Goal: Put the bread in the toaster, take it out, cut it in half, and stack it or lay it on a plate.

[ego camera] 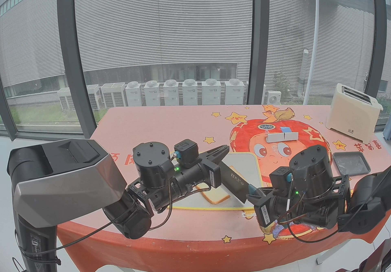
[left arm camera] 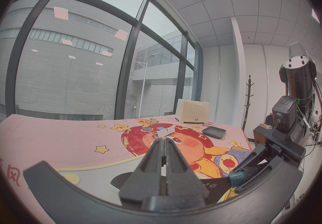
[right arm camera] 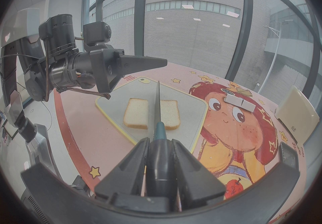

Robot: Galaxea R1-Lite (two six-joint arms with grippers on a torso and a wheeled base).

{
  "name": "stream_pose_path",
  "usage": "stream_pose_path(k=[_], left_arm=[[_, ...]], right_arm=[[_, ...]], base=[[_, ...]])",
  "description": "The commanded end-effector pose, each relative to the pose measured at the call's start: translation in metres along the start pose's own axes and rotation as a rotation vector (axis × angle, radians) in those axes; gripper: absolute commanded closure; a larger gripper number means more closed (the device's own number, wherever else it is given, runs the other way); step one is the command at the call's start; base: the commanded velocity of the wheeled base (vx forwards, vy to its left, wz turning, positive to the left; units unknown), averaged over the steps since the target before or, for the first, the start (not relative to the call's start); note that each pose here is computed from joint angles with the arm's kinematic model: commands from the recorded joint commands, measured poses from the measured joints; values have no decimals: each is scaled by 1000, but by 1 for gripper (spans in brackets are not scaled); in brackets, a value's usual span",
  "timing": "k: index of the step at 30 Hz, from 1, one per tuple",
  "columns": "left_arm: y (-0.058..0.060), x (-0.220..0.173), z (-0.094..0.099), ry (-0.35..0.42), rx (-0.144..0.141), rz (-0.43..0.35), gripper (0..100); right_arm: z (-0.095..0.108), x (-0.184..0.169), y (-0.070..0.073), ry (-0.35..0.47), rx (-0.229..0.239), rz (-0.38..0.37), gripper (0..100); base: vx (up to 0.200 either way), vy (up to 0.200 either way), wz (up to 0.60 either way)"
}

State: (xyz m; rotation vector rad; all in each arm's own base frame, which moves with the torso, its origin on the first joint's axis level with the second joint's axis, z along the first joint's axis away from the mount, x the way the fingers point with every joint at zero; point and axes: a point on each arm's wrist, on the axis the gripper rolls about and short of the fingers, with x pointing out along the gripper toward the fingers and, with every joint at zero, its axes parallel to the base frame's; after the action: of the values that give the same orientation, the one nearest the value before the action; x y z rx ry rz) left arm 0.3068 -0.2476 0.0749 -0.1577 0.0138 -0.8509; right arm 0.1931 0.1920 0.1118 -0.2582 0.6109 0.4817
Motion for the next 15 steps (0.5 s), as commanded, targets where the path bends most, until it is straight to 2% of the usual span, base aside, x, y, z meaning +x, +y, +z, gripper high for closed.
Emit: stream_pose_path(k=[1,8,11,15], left_arm=[[0,0,3,-8,1,1,100],[1,-4,1,2,0,21,100],[7,-7,10,-20,3,36,100],[7,-8,12,-24,4,37,100]], right_arm=[[0,-1,2,-1,-4,6,100],[-1,-1,3,2,-7,10,100],[-2,-1,4,3,-10,11,100],[0,0,0,-2,1,0,100]], base=[[0,0,0],[0,0,0],[0,0,0],[0,0,0]])
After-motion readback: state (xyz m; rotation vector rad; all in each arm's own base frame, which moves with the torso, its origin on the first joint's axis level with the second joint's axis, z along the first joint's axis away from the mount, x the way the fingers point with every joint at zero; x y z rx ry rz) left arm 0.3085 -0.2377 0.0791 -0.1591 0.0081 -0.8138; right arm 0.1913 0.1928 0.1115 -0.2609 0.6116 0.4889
